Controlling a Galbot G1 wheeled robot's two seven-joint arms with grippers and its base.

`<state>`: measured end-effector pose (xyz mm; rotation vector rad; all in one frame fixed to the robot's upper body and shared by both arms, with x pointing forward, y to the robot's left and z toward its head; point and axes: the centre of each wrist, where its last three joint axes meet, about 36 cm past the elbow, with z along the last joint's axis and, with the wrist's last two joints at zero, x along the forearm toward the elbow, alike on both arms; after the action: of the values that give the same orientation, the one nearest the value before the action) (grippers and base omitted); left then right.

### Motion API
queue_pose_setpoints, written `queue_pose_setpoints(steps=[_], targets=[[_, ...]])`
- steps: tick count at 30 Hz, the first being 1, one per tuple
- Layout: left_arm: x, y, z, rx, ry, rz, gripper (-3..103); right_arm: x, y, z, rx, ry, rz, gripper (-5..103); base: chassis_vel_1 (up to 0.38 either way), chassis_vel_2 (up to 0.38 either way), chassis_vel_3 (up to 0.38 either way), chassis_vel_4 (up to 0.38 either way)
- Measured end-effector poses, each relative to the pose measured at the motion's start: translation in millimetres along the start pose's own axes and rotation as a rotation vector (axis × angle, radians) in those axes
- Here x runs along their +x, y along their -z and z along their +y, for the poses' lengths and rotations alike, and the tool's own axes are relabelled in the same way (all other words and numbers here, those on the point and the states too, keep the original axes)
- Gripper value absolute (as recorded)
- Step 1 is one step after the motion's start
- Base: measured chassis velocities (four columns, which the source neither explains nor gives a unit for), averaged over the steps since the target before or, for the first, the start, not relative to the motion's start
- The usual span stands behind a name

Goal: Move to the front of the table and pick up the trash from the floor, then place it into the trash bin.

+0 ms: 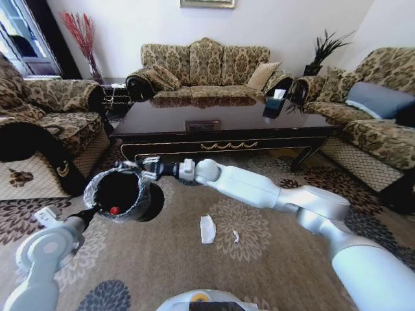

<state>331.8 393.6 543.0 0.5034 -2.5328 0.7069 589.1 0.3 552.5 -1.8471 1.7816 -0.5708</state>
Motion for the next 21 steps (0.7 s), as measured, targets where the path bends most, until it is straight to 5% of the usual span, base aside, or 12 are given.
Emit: queue_pose_setpoints(steps=[15,21], targets=[[1.8,-1.9,0.2,0.007,-0.003,-0.002,2,0.1,-21.5,13.5,0.021,0.094,0.119,20,0.000,0.000,0.000,0.000],[4.3,-3.7,-0.1,0.009,-0.005,-0.003,2,2.8,-19.6,4.7,0.022,0.107,0.127,42,0.000,0.000,0.000,0.000]])
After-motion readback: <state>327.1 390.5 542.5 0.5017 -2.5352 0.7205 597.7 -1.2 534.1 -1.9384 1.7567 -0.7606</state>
